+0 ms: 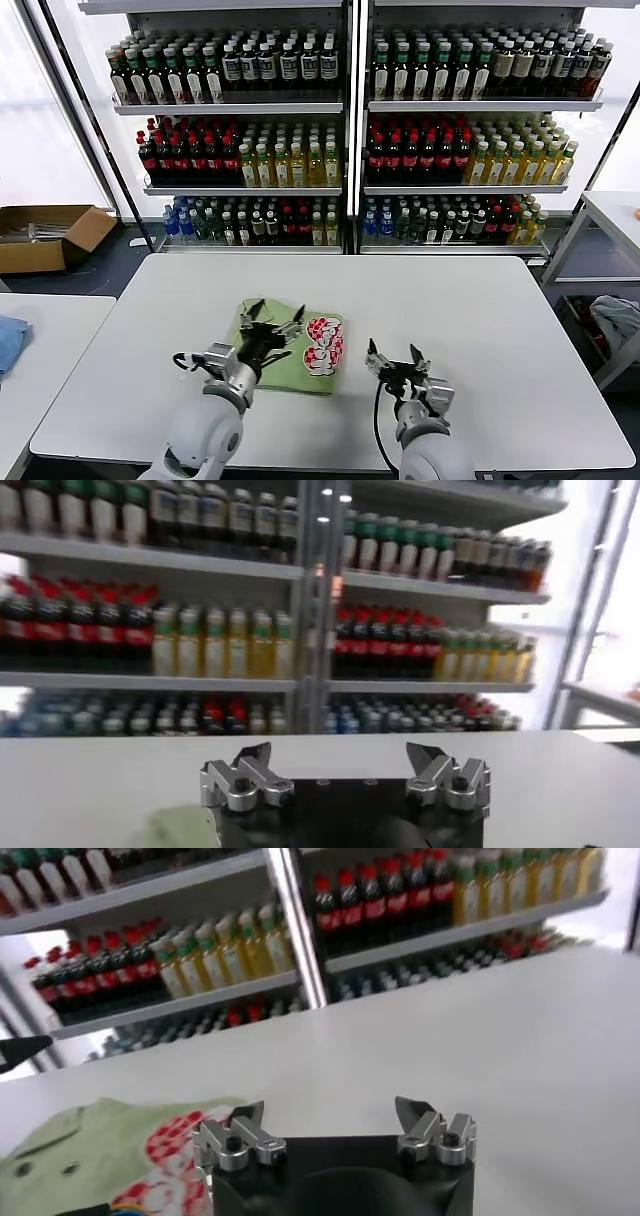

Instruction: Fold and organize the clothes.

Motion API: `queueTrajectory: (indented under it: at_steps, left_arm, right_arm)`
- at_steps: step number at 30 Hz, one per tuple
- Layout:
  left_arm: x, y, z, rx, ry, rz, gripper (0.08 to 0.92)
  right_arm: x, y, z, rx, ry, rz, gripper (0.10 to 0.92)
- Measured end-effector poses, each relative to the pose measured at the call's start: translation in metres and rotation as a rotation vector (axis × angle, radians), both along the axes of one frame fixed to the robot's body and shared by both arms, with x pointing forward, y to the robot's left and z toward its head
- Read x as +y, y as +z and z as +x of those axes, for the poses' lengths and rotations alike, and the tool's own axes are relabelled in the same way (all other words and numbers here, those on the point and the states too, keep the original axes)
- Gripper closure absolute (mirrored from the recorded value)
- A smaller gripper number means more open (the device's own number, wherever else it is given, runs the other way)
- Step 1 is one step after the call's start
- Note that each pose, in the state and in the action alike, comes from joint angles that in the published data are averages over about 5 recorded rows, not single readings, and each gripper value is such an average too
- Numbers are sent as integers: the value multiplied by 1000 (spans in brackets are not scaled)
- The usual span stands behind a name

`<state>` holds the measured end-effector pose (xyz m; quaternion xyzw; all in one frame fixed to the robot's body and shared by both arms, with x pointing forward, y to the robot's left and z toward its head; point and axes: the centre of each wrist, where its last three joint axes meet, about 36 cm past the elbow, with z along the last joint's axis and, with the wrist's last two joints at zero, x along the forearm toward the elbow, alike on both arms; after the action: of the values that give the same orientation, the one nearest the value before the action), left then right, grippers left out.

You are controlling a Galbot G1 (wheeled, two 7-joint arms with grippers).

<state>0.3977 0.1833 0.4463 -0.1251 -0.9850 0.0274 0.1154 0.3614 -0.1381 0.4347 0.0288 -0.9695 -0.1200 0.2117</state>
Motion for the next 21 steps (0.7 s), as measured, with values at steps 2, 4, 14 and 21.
queueTrajectory:
  at_steps: [2, 4, 14, 21]
  left_arm:
    - [13, 0, 0, -3, 34, 23, 177]
    - [24, 0, 0, -3, 66, 41, 177]
    - [62, -1, -5, 3, 182, 90, 177]
    - [72, -4, -8, 13, 217, 102, 177]
  right_arm:
    - [8, 0, 10, 22, 32, 22, 200]
    - [16, 0, 19, 39, 59, 37, 200]
    - [44, -5, 52, 107, 126, 68, 289]
    - [55, -11, 57, 142, 134, 72, 317]
